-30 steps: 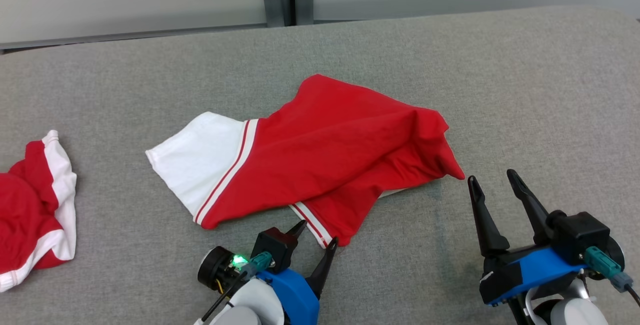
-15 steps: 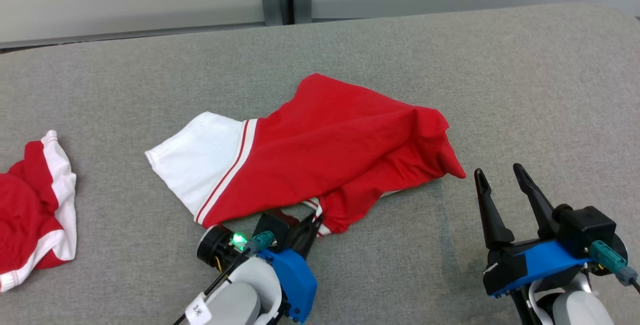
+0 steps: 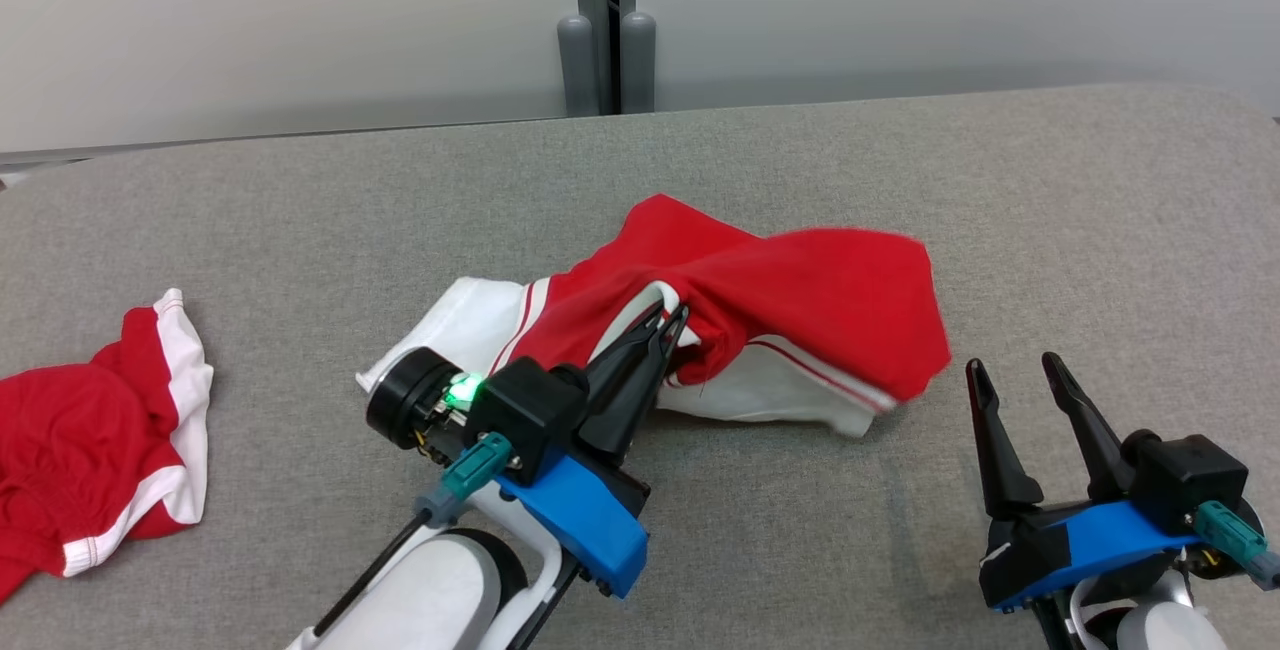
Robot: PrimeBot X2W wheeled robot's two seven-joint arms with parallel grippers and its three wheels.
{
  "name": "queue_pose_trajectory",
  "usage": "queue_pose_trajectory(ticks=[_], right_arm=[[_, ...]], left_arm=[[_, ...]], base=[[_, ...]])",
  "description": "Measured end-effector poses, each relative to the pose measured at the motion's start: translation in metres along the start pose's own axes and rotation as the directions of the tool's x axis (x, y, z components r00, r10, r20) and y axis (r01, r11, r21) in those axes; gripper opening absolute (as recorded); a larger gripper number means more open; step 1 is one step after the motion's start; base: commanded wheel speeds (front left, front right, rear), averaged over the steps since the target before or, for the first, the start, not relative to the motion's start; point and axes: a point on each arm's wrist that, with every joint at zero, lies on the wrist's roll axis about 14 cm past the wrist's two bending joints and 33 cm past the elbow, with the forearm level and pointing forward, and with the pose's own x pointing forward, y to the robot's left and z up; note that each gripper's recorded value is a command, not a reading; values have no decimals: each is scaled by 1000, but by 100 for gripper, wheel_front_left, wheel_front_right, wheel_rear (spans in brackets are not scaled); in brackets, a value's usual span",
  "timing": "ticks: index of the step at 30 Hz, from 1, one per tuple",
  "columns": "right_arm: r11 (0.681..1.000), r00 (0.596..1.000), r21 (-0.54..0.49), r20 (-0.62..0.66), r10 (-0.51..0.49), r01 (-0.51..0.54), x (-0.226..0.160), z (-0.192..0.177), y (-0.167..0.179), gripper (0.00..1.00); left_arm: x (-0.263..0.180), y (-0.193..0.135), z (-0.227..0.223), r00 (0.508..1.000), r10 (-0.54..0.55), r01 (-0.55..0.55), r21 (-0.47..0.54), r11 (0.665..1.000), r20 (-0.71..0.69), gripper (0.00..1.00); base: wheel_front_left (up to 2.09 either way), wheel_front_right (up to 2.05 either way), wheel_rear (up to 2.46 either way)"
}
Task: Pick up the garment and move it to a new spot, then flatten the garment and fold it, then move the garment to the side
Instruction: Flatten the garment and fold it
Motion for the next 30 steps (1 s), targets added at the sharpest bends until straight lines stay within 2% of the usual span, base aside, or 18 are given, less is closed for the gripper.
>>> queue_pose_trajectory(ticks=[9, 14, 18, 23, 30], right_arm=[[1000, 1000, 13, 12, -3, 3, -4, 2, 0, 100], [1000, 1000, 18, 7, -12, 12, -6, 0, -3, 100], [1000, 1000, 21, -4, -22, 22, -6, -4, -7, 100], [999, 999, 24, -19, -39, 40, -3, -10, -13, 100], [997, 995, 17, -63, -71, 72, 8, -27, -25, 100]], left_arm=[[-29, 9, 68, 992, 45, -54, 72, 996, 114, 0], [-43, 16, 88, 986, 87, -99, 79, 992, 141, 0], [-44, 36, 66, 986, 155, -157, 24, 987, 66, 0], [-32, 65, 14, 974, 214, -220, -70, 973, -77, 0], [-6, 111, -56, 935, 279, -321, -188, 928, -220, 0]], base=[[0, 0, 0], [0, 0, 0], [0, 0, 0], [0, 0, 0], [0, 0, 0]])
